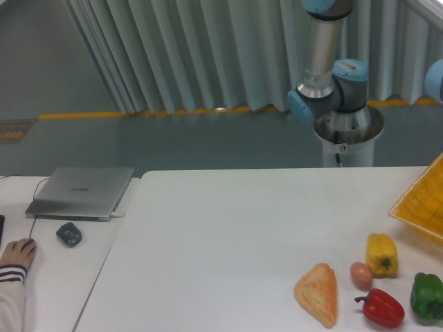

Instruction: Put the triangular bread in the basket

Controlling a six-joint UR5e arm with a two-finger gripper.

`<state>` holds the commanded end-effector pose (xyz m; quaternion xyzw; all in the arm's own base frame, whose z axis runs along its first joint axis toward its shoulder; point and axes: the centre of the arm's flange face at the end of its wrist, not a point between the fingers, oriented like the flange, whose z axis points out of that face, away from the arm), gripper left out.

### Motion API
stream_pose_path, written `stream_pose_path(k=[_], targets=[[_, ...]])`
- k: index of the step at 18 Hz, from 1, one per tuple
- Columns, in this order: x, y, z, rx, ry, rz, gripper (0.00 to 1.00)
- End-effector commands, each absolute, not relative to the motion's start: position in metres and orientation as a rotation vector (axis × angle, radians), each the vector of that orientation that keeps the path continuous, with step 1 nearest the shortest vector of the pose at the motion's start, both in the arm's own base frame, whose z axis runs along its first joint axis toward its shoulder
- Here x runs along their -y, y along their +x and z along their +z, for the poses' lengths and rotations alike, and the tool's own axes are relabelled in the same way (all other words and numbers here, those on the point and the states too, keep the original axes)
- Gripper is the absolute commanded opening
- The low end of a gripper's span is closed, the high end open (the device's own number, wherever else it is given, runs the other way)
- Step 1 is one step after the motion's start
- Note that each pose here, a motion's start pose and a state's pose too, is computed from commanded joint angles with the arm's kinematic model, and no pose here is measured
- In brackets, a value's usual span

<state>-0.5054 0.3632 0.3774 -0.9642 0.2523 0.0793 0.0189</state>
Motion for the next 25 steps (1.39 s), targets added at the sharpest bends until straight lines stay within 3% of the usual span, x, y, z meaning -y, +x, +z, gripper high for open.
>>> stream_pose_path(k=[20, 25], targets=[[-0.364, -0.501, 0.362, -0.570, -2.853, 0.166, 1.00], [-0.377, -0.505, 0.378, -0.274, -2.787, 0.155, 1.00]])
